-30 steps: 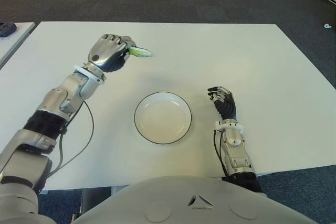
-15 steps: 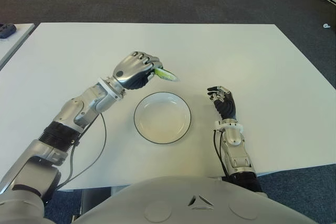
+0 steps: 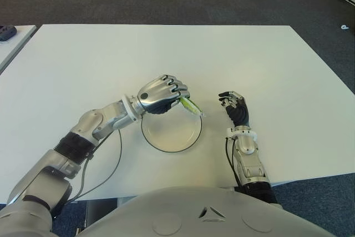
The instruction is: Put the toothpaste on the table into the plate.
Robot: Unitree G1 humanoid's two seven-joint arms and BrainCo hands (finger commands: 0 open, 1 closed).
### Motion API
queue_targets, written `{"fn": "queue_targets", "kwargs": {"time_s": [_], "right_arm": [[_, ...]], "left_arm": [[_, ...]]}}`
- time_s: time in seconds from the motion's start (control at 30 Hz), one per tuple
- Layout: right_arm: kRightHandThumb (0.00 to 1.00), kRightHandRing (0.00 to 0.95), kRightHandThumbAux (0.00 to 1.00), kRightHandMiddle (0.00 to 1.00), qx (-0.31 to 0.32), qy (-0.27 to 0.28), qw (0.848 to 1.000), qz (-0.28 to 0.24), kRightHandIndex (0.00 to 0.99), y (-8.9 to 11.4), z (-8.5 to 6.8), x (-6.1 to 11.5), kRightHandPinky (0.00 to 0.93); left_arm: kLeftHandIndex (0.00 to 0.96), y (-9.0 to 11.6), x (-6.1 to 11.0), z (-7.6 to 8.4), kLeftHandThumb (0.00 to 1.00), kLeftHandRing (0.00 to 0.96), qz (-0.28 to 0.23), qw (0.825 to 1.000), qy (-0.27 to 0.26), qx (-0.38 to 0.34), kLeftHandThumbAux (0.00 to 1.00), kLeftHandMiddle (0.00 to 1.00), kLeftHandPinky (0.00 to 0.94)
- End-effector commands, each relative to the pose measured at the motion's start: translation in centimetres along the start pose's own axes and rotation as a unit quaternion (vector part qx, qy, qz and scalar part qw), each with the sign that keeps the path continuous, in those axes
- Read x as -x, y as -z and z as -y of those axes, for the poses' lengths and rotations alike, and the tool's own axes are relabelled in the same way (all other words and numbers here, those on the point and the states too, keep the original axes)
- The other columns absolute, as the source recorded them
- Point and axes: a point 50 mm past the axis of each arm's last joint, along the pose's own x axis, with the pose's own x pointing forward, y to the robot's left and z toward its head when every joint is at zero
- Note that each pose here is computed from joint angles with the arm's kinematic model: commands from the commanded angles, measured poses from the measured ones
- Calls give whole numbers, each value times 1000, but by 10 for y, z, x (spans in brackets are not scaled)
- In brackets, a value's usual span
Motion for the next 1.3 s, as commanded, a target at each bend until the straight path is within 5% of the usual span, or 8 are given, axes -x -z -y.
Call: {"fn": "queue_targets", "kwargs": {"time_s": [0.03,1.0,1.07,1.13,1.3], "right_arm": [[711,404,733,416,-1,-1,1000,1,418,-1,0,0,422],[711,412,733,417,-12,3,1000,6,418,-2,0,3,430],[711,414,733,418,-12,3,1000,7,418,-2,0,3,432],[711,413,733,418,-12,4,1000,8,419,-2,0,3,432],[710,411,733,416,-11,4,1000,6,418,-2,0,3,427]], "left_arm": [[426,-2,-2,10,846,863,27,998,47,-14,666,587,866],[428,-7,19,68,846,871,60,992,109,-12,667,590,879],[436,-7,22,72,767,877,57,992,110,-11,692,764,880],[439,-6,24,73,740,879,54,992,112,-5,700,825,881],[440,-3,29,72,714,845,50,990,134,5,705,839,829]]}}
